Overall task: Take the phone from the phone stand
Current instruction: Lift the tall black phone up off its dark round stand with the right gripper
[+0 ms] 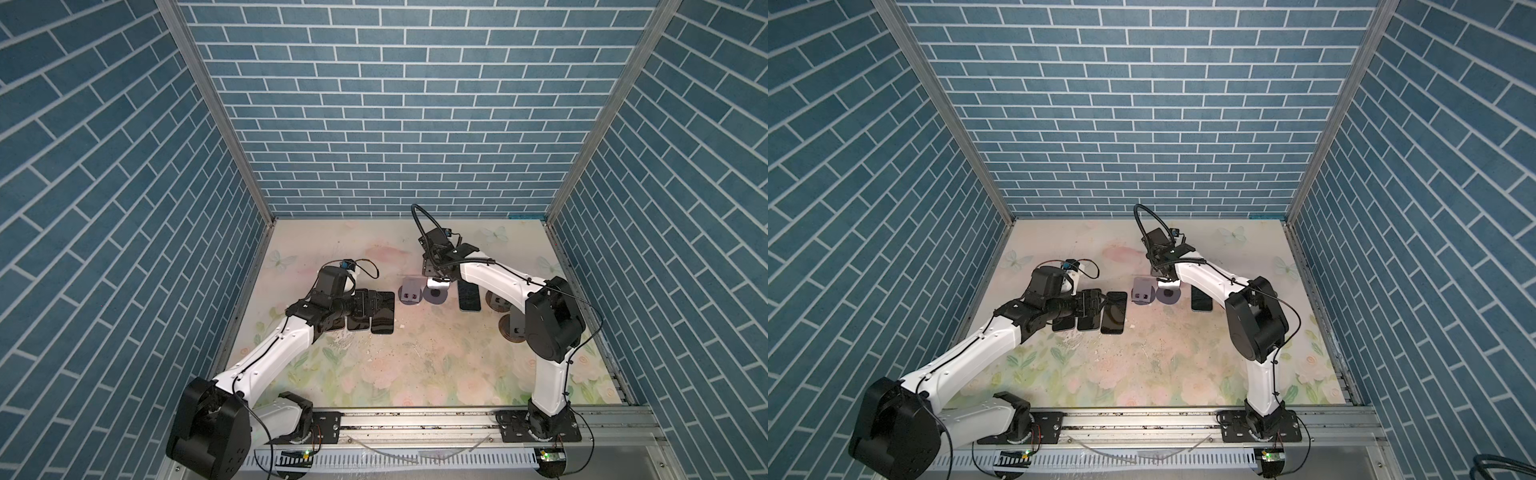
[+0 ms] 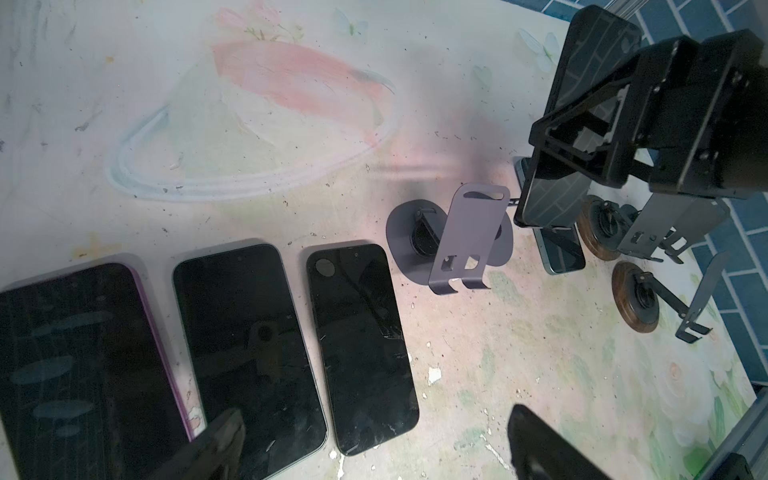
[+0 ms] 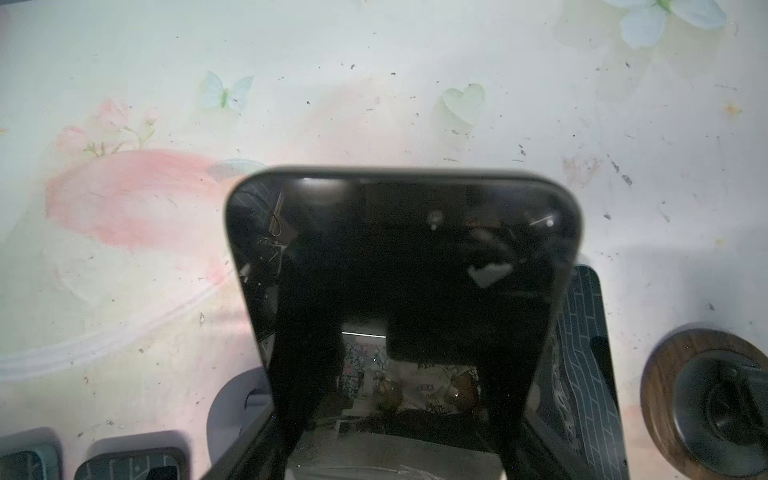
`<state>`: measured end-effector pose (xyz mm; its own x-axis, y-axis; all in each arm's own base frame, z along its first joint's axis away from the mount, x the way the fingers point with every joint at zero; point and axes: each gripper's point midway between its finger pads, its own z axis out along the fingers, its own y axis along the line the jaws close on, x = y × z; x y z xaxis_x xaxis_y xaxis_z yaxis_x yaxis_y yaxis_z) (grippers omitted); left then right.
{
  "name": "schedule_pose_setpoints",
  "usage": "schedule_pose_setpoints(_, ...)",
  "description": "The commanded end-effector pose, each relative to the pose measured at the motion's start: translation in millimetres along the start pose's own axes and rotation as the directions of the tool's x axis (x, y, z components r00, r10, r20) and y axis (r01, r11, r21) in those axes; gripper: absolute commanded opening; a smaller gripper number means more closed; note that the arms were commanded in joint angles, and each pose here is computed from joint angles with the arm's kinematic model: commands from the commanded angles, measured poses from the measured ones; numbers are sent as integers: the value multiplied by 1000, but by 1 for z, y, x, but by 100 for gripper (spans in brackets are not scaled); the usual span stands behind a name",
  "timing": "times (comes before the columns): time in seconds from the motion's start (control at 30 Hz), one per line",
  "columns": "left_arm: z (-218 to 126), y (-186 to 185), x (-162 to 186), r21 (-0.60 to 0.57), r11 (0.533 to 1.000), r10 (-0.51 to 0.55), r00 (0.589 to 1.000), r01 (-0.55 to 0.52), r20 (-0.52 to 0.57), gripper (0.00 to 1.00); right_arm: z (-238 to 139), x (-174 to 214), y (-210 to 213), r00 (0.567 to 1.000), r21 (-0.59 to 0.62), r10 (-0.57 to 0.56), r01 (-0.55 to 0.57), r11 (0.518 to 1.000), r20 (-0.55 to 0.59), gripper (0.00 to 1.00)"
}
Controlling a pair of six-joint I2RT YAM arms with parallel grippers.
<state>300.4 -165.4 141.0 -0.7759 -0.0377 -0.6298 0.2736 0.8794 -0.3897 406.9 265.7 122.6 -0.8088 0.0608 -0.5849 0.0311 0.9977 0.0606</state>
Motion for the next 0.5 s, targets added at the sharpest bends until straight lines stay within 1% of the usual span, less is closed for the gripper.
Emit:
schedule_pose_setpoints(0.0,-3,0,3,-3,1000,14,1000,-14,7,100,-34,-21,10,998,-89,23,-18,996,66,58)
schedule_pose_setpoints(0.1,-4,0,3,-3,1000,12,1000,-12,8,100,-47,-27,12,995,-123,25,-14,992,93,58)
schedule_pose_setpoints(0.2,-5,0,4,-2,1000,11,1000,-11,6,100,-62,-35,7,991,-129,23,-6,992,130,58)
schedule_pose_setpoints(0.47,-7,-3,0,8,1000,-4,1000,4,20,100,-90,-39,-19,981,-84,6,11,996,195,58)
